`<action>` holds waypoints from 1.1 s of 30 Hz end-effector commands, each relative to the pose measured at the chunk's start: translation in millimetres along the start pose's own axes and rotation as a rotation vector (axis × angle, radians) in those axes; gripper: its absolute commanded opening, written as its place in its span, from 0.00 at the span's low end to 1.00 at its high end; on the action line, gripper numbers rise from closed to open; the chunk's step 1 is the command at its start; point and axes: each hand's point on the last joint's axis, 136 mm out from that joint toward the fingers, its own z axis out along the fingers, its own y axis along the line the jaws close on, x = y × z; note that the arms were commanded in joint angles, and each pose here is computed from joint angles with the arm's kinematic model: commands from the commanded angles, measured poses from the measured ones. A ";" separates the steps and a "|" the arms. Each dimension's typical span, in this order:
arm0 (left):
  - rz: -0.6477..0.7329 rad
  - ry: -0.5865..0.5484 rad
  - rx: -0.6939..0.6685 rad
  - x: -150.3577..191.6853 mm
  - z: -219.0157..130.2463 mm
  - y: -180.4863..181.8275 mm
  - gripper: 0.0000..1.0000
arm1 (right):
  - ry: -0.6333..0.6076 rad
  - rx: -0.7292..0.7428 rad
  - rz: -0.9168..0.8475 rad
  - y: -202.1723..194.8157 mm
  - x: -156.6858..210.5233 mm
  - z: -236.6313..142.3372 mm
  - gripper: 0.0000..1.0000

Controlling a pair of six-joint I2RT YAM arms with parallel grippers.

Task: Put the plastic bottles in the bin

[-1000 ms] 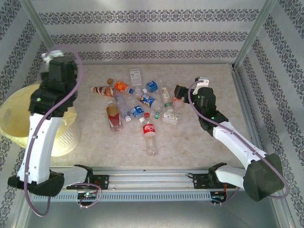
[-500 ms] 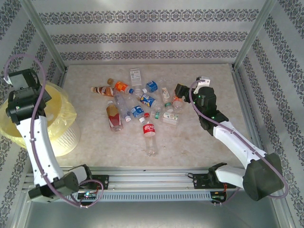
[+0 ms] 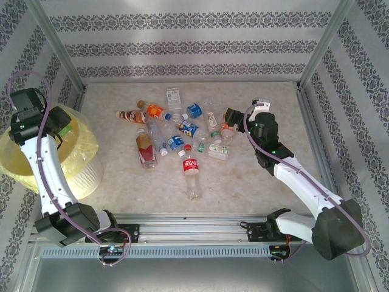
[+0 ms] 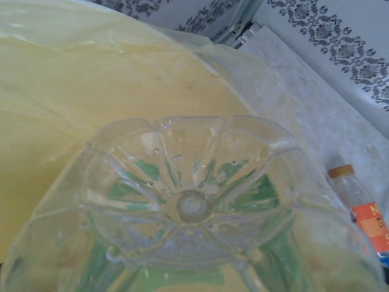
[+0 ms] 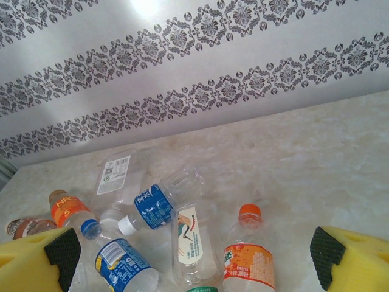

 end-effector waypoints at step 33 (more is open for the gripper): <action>-0.128 -0.070 0.116 1.8 -35.1 -13.3 0.97 | 0.277 -0.010 -0.045 -18.8 94.4 -15.5 0.98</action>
